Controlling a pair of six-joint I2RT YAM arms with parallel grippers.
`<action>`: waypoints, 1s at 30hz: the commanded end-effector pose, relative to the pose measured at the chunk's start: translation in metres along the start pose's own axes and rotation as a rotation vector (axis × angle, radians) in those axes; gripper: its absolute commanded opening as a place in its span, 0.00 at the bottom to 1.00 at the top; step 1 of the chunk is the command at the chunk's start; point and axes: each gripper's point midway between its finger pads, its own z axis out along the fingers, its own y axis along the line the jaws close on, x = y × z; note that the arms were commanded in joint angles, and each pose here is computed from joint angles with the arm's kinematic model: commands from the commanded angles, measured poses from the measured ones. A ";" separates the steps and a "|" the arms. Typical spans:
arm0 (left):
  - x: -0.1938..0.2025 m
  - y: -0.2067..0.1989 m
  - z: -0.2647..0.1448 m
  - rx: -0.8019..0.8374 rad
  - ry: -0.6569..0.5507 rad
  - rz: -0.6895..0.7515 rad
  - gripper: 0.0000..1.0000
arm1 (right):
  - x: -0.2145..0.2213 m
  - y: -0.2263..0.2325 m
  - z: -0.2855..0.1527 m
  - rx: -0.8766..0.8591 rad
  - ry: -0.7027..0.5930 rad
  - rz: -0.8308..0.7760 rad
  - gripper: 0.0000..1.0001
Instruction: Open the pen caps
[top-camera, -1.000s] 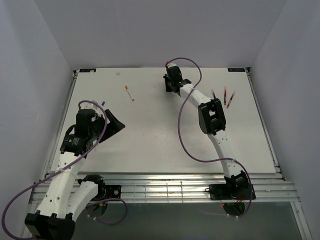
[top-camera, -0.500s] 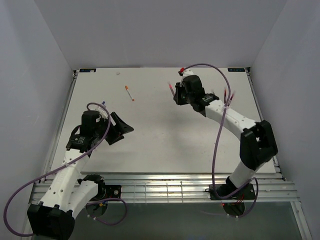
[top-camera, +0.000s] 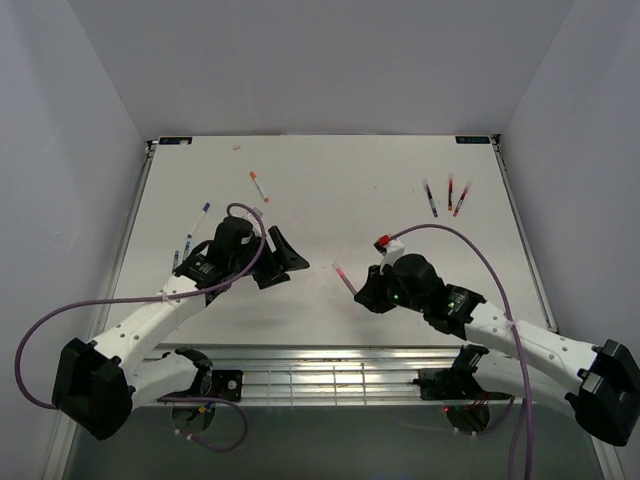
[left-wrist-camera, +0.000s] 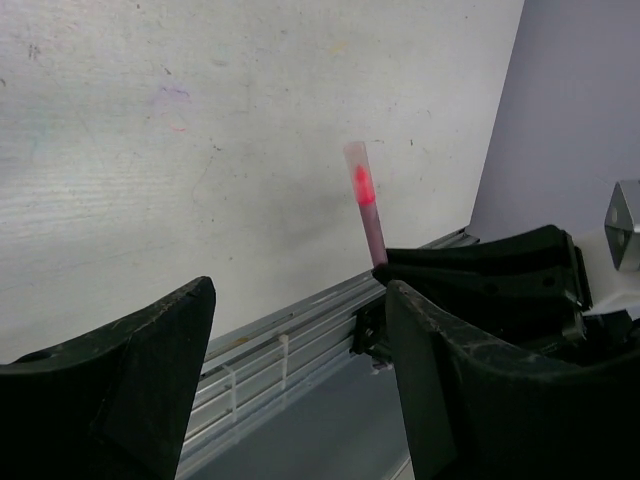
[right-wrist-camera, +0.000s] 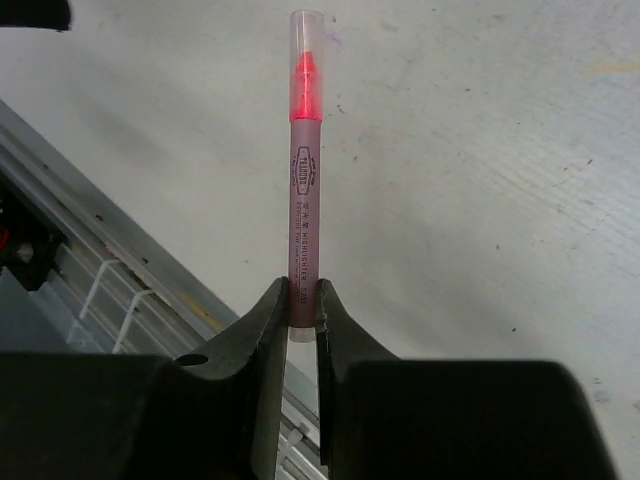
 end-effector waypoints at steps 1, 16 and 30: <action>-0.002 -0.009 0.017 0.017 -0.042 -0.029 0.79 | 0.005 0.026 -0.012 -0.123 -0.045 0.069 0.08; 0.009 -0.017 0.056 -0.014 -0.008 -0.078 0.75 | -0.005 0.056 -0.013 -0.206 -0.075 0.046 0.08; 0.016 -0.010 0.065 -0.015 0.022 -0.120 0.70 | -0.014 0.068 -0.011 -0.243 -0.105 0.041 0.08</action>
